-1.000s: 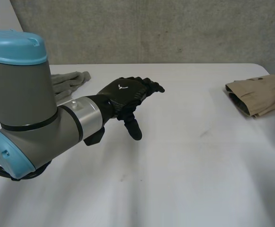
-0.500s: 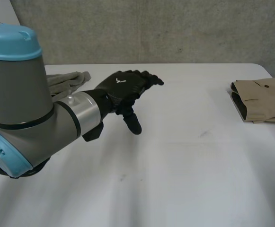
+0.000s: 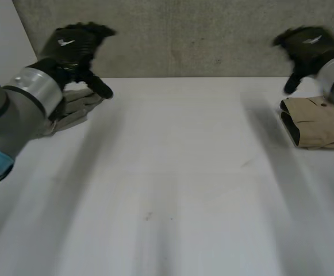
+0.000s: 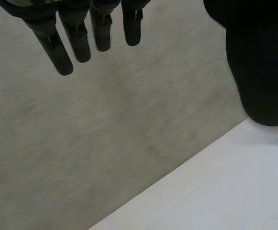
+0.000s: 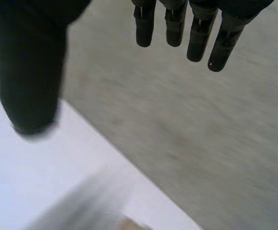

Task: Fold the laundry.

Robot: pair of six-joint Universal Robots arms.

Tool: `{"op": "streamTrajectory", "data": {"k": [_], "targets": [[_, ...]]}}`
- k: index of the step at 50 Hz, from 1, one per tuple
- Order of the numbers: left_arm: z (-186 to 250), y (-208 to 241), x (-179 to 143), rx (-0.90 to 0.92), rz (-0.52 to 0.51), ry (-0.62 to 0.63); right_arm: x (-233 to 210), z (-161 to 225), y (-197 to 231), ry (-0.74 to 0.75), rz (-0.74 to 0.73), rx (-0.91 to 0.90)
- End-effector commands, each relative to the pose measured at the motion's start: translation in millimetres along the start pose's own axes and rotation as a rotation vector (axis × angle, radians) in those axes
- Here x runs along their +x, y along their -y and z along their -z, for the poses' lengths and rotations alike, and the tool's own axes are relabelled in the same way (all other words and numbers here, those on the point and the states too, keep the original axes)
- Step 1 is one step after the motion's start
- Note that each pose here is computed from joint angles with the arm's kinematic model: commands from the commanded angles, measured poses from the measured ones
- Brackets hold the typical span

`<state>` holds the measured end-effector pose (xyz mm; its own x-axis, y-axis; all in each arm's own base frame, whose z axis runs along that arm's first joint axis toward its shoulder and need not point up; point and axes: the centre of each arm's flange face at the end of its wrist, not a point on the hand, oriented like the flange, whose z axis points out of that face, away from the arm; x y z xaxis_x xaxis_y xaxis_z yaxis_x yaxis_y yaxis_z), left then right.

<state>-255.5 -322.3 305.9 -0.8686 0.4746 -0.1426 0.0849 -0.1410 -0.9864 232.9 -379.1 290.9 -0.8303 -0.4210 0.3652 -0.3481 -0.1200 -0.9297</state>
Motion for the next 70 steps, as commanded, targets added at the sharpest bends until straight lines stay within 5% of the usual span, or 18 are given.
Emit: {"op": "streamTrajectory", "data": {"k": [1, 10, 18, 32, 40, 47, 52, 56, 60, 65, 70], "targets": [[-36, -78, -104, -0.144, -0.126, 0.114, -106, 63, -17, 0.359, 0.016, 0.056], [-64, -168, -169, -0.246, -0.311, 0.133, -140, 110, -51, 0.471, 0.081, -0.044], [-84, -218, -200, -0.223, -0.366, 0.180, -145, 124, -73, 0.494, 0.075, -0.120], [-101, -224, -210, -0.143, -0.425, 0.297, -140, 130, -88, 0.469, 0.064, -0.153], [-105, -162, -145, 0.009, -0.395, 0.267, -134, 126, -83, 0.440, 0.069, -0.142], [-72, -81, -59, 0.097, -0.050, 0.110, -96, 108, -70, 0.305, 0.068, -0.106], [-17, -50, 46, 0.003, 0.273, -0.149, -73, 95, -61, 0.184, 0.068, -0.099], [27, -50, 116, -0.113, 0.426, -0.365, -60, 88, -54, 0.090, 0.055, -0.101], [48, -58, 157, -0.179, 0.447, -0.475, -56, 85, -51, 0.053, 0.056, -0.104], [45, -53, 157, -0.174, 0.441, -0.461, -57, 86, -51, 0.057, 0.055, -0.107], [27, -49, 120, -0.127, 0.372, -0.353, -61, 87, -50, 0.080, 0.057, -0.101]]}}
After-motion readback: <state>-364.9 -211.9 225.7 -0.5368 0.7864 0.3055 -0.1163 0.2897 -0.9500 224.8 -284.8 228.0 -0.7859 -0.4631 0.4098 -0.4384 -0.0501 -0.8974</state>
